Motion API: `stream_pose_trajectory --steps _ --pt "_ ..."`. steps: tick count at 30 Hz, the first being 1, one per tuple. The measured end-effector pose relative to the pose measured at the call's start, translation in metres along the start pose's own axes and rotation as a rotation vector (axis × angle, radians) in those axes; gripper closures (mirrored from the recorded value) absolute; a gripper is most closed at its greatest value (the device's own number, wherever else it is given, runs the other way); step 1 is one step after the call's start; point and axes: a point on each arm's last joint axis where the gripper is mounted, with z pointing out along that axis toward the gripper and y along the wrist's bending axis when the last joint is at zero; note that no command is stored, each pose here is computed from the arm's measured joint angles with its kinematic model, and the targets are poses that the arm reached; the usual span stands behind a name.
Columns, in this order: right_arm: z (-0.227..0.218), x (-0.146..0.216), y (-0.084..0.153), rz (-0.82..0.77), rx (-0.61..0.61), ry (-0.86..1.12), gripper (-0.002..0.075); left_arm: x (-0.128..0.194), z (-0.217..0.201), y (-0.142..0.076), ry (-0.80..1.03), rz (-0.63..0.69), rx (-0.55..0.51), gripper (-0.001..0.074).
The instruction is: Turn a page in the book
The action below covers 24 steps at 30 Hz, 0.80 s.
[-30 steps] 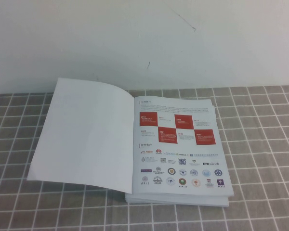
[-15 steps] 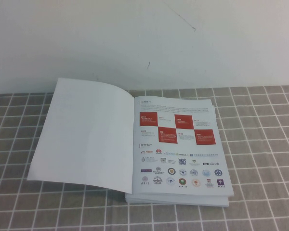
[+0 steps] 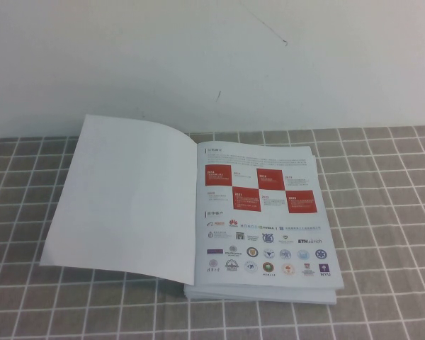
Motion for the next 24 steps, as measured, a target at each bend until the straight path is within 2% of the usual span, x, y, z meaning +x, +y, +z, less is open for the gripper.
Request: stream_pose_trajectory --steps 5,9,12,15,20,24 --pt "0.024 -0.011 -0.002 0.174 -0.009 0.246 0.0728 0.001 0.028 -0.004 0.316 -0.028 -0.011 0.0736" --pt "0.053 -0.011 0.006 0.216 -0.088 0.508 0.0728 0.007 0.05 -0.006 0.394 -0.161 -0.009 0.0736" --pt "0.079 -0.006 0.02 0.189 -0.257 0.677 0.0728 0.013 0.068 -0.005 0.422 -0.207 -0.027 0.0736" --pt "0.105 0.004 0.037 0.198 -0.448 0.796 0.0728 0.021 0.089 -0.007 0.519 -0.137 -0.001 0.0736" --pt "0.152 0.026 0.063 0.246 -0.77 0.896 0.0728 0.031 0.135 -0.028 0.737 -0.086 0.138 0.0736" --pt "0.181 0.049 0.08 0.292 -0.96 0.987 0.0728 0.054 0.17 -0.055 0.888 -0.034 0.268 0.0736"
